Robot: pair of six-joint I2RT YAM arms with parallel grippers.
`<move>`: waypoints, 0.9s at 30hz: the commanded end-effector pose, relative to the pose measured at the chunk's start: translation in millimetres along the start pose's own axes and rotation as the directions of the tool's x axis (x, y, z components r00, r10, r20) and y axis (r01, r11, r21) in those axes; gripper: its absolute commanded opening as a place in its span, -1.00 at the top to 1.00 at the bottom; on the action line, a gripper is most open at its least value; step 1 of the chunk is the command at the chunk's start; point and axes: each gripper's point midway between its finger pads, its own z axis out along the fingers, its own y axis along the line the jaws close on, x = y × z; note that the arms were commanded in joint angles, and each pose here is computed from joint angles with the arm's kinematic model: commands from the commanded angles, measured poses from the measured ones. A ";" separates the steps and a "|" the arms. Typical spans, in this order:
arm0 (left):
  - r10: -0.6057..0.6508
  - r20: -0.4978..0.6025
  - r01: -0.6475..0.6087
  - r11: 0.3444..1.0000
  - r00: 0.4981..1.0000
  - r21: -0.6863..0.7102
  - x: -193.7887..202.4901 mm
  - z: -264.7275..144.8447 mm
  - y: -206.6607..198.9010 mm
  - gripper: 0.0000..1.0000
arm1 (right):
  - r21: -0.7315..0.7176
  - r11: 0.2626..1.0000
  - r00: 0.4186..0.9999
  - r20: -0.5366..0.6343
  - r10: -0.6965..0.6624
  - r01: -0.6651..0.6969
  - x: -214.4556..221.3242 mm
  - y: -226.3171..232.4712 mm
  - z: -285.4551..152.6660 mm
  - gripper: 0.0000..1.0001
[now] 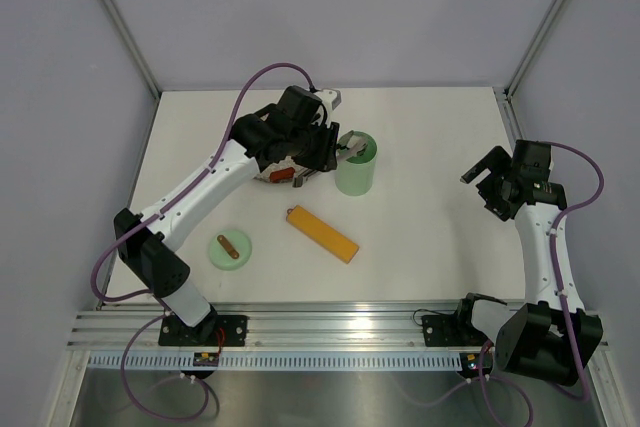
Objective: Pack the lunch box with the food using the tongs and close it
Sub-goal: Place the fake food in the packing box.
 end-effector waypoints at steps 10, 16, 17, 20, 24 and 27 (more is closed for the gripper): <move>0.008 0.069 -0.012 0.998 0.998 0.054 -19.2 -1.3 -13.2 0.09 | -0.032 0.999 1.000 0.008 -0.008 0.008 -0.1 5.2 -2.8 -0.86; 0.009 0.065 -0.013 0.998 0.998 0.055 -18.0 -1.0 -13.8 0.06 | -0.032 0.999 1.000 0.008 -0.008 0.008 0.3 4.9 -3.3 -0.87; 0.011 0.065 -0.014 0.998 0.998 0.055 -18.0 -1.0 -13.7 0.05 | -0.032 0.999 1.000 0.008 -0.009 0.009 0.3 4.8 -3.3 -0.86; 0.011 0.065 -0.014 0.998 0.998 0.055 -18.0 -1.0 -13.7 0.05 | -0.033 0.999 1.000 0.007 -0.008 0.008 0.3 5.2 -3.0 -0.86; 0.011 0.066 -0.015 0.998 0.998 0.057 -18.2 -1.6 -14.1 0.02 | -0.034 0.999 1.000 0.004 -0.009 0.009 1.1 5.5 -3.0 -0.87; 0.010 0.068 -0.014 0.998 0.998 0.060 -18.7 -2.3 -14.7 0.13 | -0.032 0.999 1.000 0.006 -0.009 0.009 1.0 4.6 -3.1 -0.86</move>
